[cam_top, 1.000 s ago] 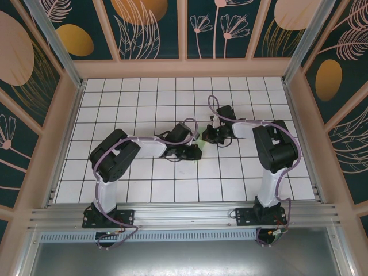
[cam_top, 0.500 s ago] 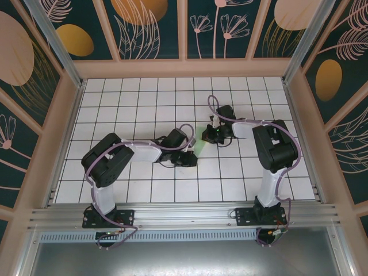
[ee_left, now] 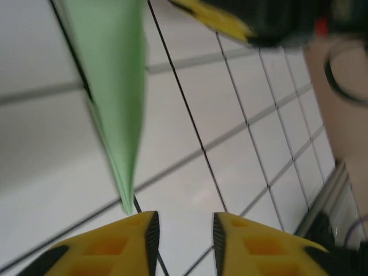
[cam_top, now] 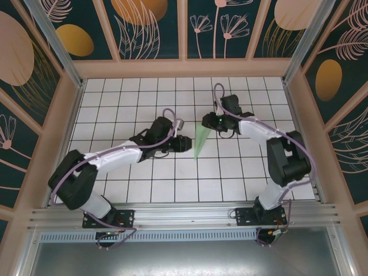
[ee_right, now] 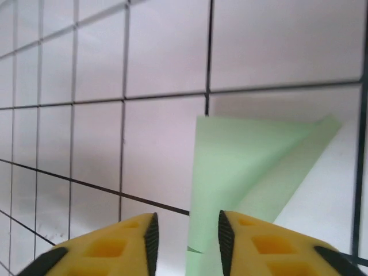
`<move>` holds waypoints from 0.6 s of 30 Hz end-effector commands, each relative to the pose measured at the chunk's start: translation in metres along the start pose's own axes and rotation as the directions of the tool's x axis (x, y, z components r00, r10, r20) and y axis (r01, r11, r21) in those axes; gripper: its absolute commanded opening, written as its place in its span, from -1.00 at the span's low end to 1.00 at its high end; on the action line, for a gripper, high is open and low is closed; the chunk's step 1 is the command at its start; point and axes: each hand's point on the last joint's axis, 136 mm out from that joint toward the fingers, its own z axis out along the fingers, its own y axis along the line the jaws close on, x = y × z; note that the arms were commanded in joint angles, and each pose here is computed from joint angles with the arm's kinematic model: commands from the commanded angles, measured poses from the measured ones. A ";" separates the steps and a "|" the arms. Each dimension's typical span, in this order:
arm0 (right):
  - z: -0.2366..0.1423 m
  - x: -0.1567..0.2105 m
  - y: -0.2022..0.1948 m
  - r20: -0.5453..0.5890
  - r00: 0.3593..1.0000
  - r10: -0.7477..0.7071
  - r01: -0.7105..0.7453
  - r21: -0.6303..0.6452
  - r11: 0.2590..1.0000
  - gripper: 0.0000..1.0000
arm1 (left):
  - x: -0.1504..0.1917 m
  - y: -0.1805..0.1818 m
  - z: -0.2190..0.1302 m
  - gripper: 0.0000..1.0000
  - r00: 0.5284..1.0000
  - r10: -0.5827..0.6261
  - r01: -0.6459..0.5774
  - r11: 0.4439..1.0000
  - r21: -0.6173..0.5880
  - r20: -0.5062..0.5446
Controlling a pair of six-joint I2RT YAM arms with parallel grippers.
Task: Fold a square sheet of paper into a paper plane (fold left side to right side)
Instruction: Pick up the paper plane at the center of the table.
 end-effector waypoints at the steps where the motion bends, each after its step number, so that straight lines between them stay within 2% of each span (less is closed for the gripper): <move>1: -0.019 0.007 -0.011 0.062 0.998 0.004 -0.013 0.138 0.990 -0.09 | -0.039 0.015 -0.023 -0.16 0.979 0.012 0.012 0.993 -0.115 0.205; 3: -0.019 0.019 -0.017 0.067 0.997 0.035 -0.046 0.175 0.984 0.05 | -0.056 0.019 -0.036 0.01 0.955 0.017 0.030 0.987 -0.155 0.296; 6: -0.011 0.037 -0.018 0.056 0.996 0.069 -0.079 0.201 0.976 0.17 | -0.071 0.025 -0.050 0.07 0.925 0.026 0.055 0.978 -0.202 0.379; 12: 0.018 0.061 -0.014 -0.001 0.997 0.082 -0.080 0.237 0.968 0.19 | -0.073 0.031 -0.059 0.12 0.912 0.040 0.063 0.970 -0.236 0.407; 15: 0.028 0.069 -0.020 -0.022 0.996 0.083 -0.074 0.282 0.957 0.09 | -0.070 0.035 -0.061 0.12 0.911 0.032 0.075 0.967 -0.242 0.411; 18: 0.030 0.073 -0.024 -0.034 0.996 0.086 -0.072 0.294 0.953 -0.18 | -0.069 0.037 -0.064 0.13 0.908 0.032 0.081 0.965 -0.249 0.418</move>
